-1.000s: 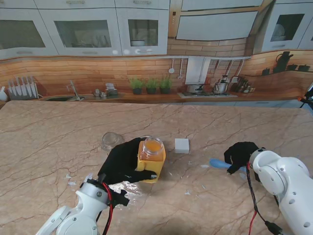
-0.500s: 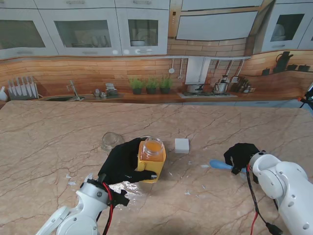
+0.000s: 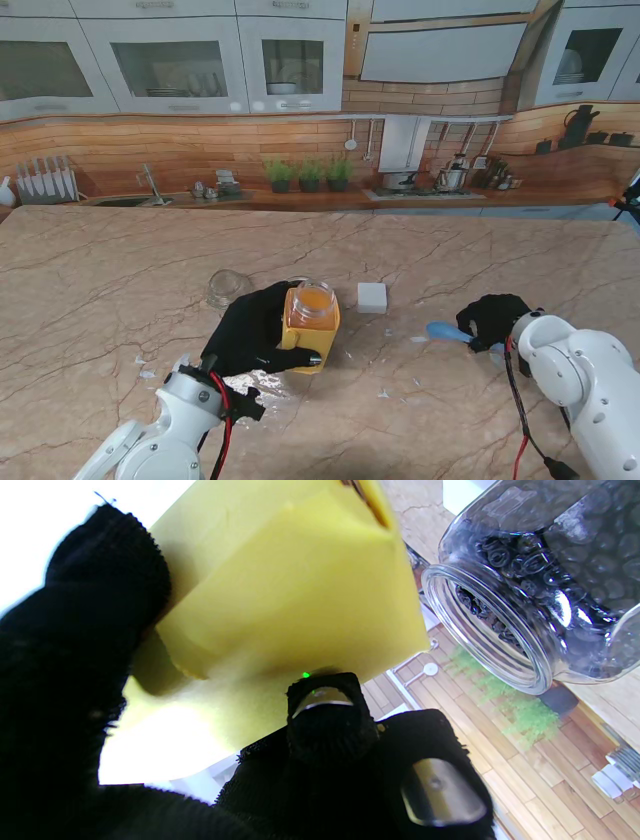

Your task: Portion coffee beans from the glass jar into the coffee jar

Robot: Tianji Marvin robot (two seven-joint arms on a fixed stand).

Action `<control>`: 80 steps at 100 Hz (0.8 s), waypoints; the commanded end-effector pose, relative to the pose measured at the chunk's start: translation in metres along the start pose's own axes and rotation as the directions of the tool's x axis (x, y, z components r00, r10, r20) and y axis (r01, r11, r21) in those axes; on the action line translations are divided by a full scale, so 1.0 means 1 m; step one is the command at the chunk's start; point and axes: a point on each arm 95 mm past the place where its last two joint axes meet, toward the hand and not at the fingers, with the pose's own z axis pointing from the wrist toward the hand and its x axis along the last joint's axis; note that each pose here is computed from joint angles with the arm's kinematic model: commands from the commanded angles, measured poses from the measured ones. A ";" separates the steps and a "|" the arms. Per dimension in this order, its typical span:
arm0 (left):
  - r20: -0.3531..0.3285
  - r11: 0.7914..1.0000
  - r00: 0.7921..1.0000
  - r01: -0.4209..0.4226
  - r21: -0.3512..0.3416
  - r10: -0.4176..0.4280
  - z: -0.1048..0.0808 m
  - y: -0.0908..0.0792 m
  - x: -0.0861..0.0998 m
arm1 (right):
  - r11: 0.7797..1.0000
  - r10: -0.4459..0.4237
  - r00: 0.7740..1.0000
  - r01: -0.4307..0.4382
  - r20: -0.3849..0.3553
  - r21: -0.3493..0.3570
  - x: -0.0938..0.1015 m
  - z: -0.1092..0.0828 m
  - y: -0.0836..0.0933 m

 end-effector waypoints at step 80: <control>0.003 1.000 1.000 0.005 -0.012 -0.005 -0.001 0.003 0.001 | 0.986 0.120 0.993 -0.122 0.022 0.111 0.024 0.008 -0.021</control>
